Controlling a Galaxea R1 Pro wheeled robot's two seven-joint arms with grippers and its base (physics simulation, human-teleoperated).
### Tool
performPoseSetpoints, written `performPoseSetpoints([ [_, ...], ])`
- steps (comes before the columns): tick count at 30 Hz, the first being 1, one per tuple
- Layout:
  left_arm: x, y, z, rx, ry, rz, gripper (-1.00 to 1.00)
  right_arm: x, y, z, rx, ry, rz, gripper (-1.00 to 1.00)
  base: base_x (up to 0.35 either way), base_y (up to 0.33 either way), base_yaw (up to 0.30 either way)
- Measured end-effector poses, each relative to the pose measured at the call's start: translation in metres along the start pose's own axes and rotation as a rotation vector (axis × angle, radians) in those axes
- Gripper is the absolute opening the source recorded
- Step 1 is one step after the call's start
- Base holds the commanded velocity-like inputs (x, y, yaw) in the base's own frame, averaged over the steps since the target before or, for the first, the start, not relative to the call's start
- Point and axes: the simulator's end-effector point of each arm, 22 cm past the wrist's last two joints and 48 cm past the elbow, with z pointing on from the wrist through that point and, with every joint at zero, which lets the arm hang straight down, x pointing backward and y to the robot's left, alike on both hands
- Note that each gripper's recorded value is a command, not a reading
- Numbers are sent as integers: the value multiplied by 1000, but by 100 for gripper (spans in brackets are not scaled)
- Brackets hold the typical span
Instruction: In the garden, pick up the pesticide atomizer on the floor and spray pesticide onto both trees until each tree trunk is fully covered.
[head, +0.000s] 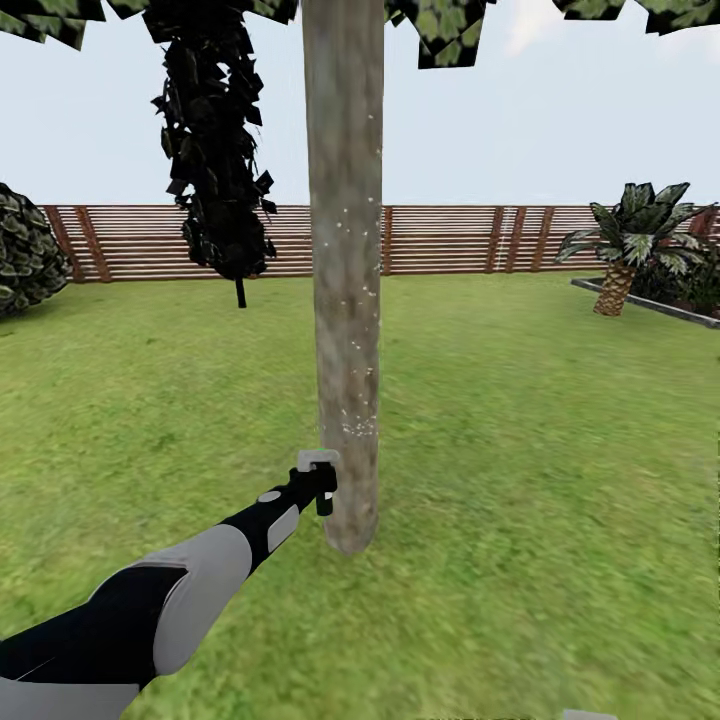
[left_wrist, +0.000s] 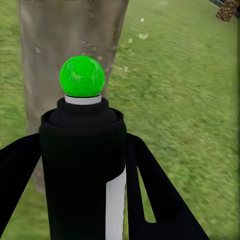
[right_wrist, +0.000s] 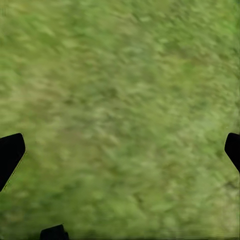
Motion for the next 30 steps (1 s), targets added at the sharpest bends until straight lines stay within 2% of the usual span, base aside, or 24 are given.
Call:
performPoseSetpoints([
  [18,0,0,0,0,1,0,-100,0,0,0,0,0,0,100,5,350,-14],
  [30,1,0,0,0,1,0,-100,0,0,0,0,1,0,100,91,350,-262],
])
